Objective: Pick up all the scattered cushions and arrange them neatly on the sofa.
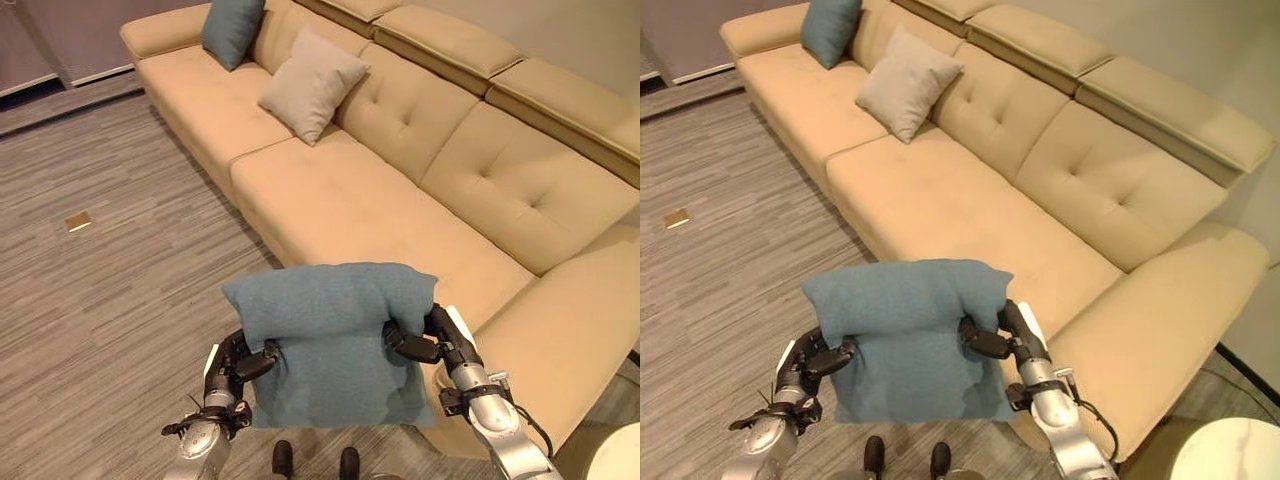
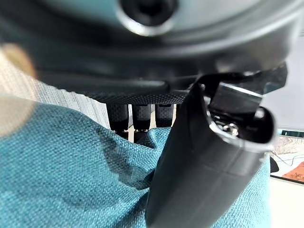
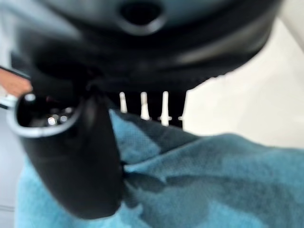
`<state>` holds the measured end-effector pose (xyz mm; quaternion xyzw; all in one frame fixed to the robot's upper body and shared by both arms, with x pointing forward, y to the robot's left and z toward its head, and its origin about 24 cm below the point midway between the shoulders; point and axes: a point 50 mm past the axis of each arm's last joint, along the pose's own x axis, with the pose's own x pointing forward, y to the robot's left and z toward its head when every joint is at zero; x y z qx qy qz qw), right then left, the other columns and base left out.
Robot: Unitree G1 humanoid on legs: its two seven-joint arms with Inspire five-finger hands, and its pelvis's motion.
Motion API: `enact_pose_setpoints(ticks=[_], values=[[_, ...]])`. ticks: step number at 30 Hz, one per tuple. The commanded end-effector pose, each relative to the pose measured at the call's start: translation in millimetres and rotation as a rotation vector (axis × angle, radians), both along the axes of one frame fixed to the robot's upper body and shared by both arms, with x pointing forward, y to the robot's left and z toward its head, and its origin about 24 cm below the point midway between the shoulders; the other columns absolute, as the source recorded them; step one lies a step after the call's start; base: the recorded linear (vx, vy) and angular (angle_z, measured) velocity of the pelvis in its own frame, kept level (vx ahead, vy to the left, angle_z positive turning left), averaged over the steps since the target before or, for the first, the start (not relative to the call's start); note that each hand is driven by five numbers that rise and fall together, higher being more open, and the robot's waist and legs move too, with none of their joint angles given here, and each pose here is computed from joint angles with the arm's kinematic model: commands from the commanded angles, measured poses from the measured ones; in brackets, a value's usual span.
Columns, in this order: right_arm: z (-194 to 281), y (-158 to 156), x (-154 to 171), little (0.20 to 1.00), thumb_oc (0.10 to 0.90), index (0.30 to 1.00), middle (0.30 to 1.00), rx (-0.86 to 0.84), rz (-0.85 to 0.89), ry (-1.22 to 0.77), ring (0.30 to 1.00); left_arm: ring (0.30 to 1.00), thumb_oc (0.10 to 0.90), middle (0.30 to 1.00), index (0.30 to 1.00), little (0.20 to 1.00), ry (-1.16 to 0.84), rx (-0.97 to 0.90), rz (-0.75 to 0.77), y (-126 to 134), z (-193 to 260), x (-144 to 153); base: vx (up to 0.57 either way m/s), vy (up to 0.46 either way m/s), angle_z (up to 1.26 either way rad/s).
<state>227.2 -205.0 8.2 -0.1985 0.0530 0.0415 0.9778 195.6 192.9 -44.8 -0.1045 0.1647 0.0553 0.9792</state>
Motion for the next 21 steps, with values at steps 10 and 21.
enact_pose_setpoints(ticks=[10, 21], values=[[61, 14, 20, 0.300, 0.400, 0.300, 0.300, 0.130, 0.033, -0.331, 0.300, 0.300, 0.400, 0.300, 0.300, 0.300, -0.315, 0.022, -0.060, -2, 57, 31, 0.32, 0.182, -0.25], [66, 33, 31, 0.300, 0.400, 0.300, 0.300, 0.154, 0.103, -0.350, 0.300, 0.300, 0.400, 0.300, 0.300, 0.300, -0.336, 0.032, -0.067, -2, 60, 35, 0.16, 0.096, -0.21]])
